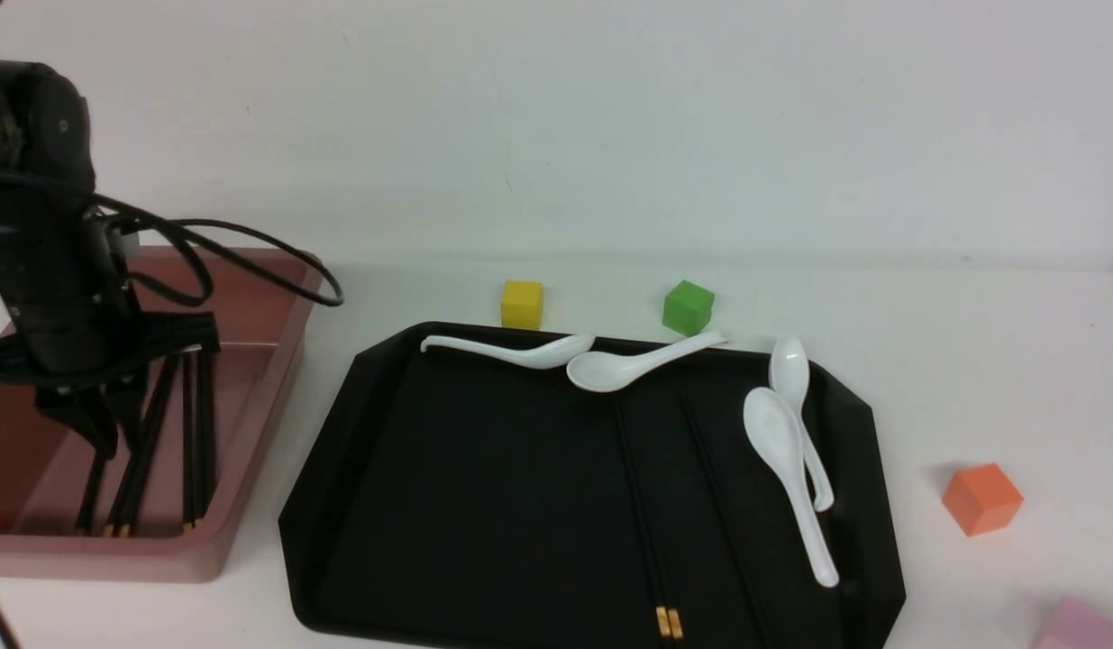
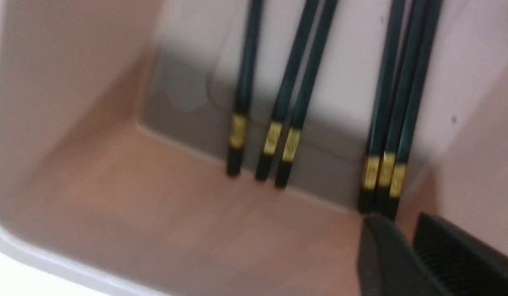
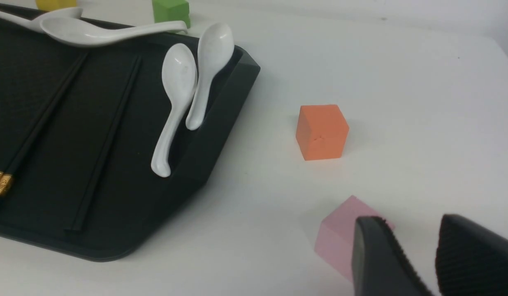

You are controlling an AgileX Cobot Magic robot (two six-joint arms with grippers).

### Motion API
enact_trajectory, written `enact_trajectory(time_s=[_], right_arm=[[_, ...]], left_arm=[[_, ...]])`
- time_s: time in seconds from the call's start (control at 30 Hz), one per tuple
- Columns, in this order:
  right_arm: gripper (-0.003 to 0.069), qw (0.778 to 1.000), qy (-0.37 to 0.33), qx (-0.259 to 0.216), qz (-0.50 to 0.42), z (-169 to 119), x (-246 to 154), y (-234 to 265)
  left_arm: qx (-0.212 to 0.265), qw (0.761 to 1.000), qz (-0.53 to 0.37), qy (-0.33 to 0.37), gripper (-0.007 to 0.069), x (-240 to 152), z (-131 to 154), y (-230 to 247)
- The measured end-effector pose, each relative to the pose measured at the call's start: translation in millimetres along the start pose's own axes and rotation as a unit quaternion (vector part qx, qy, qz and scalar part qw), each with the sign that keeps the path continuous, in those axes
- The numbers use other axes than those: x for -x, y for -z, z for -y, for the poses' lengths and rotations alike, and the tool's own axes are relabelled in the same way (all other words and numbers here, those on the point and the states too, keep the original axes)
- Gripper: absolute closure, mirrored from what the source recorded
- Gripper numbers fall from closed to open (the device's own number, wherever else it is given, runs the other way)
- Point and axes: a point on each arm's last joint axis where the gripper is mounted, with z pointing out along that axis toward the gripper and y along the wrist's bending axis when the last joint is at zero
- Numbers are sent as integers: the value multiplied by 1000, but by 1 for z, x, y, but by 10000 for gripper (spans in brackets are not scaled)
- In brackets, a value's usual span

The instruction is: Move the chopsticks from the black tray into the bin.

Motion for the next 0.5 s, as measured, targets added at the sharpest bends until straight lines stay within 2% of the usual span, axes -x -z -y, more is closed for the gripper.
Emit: enact_trajectory(time_s=[0.07, 0.17, 0.3, 0.5], right_arm=[[419, 1000, 0, 0, 0, 0, 0, 0], [419, 1000, 0, 0, 0, 0, 0, 0], [419, 1000, 0, 0, 0, 0, 0, 0], [419, 1000, 1, 0, 0, 0, 0, 0]], left_arm=[[-3, 1000, 4, -11, 638, -17, -7, 11], [-14, 1000, 12, -11, 638, -38, -14, 21], [-79, 995, 57, -12, 638, -83, -23, 35], [-168, 975, 131, -70, 638, -150, -37, 44]])
